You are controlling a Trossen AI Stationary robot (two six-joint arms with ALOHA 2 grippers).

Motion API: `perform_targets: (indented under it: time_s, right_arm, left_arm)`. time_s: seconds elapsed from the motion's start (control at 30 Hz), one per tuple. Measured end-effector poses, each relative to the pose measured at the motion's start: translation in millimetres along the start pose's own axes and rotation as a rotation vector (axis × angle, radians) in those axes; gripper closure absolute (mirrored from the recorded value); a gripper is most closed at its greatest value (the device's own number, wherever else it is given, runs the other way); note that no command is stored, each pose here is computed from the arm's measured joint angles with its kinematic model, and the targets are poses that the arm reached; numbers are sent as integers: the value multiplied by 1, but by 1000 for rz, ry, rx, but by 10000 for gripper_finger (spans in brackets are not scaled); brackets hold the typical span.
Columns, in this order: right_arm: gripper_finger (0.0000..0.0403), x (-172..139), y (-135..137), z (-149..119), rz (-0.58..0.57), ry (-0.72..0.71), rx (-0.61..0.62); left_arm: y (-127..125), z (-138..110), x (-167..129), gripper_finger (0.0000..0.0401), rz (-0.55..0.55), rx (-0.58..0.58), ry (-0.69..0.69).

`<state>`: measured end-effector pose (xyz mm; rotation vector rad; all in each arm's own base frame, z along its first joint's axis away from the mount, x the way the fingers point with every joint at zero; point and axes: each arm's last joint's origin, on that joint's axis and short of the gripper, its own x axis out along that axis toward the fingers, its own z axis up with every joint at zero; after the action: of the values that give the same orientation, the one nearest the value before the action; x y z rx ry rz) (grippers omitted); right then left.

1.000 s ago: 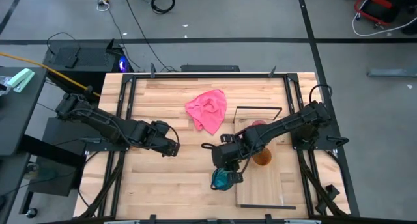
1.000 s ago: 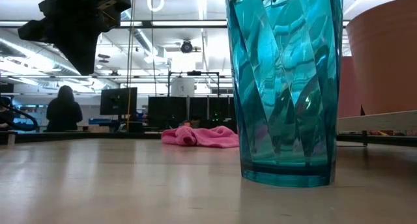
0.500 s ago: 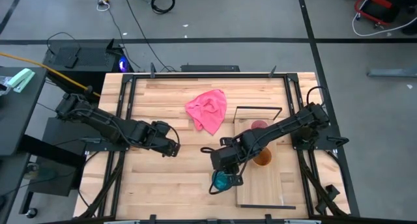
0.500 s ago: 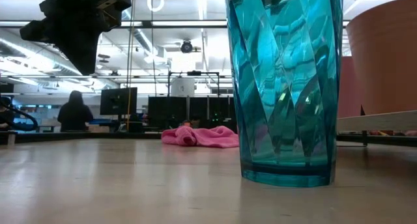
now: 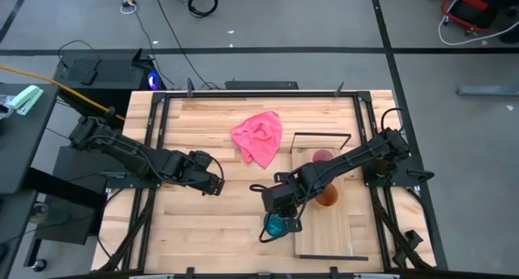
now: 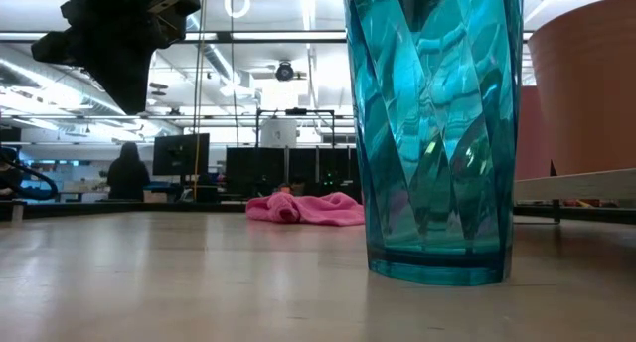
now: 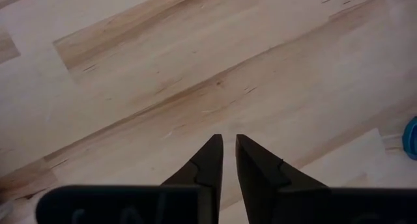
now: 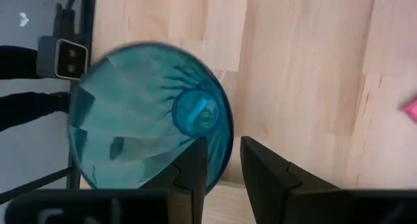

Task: Stack small to large cups/mugs on shelf
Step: Put the blue plastic glass on the shelf

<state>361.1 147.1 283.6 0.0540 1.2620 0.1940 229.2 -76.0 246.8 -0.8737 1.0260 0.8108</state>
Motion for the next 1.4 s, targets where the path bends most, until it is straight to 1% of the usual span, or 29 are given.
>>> perform_targets:
  time_s: [0.2,0.43,0.57,0.73,1.0,1.17,1.27,1.4]
  right_arm:
    - [303,12,-2,-6,-2,37,18]
    - [307,12,-2,-6,0,33,18]
    - [334,12,-2,-6,-1,33,25]
    - [388,13,-3,-6,-4,31,26]
    - [395,10,-3,-2,-23,-7,21]
    - [396,-12,-2,4,-23,-15,17]
    - [396,-38,-3,9,-24,-20,-7]
    - [396,-83,-3,15,-16,-70,-13]
  left_arm:
    - [0,0,0,353,0,0,0]
    - [0,0,0,347,0,0,-4]
    - [0,0,0,349,1,-1,-8]
    - [0,0,0,356,1,-1,-11]
    - [0,1,0,354,2,-3,-18]
    - [0,1,0,355,3,-2,-28]
    - [0,1,0,359,3,-8,-35]
    - [0,1,0,362,-1,-12,-38]
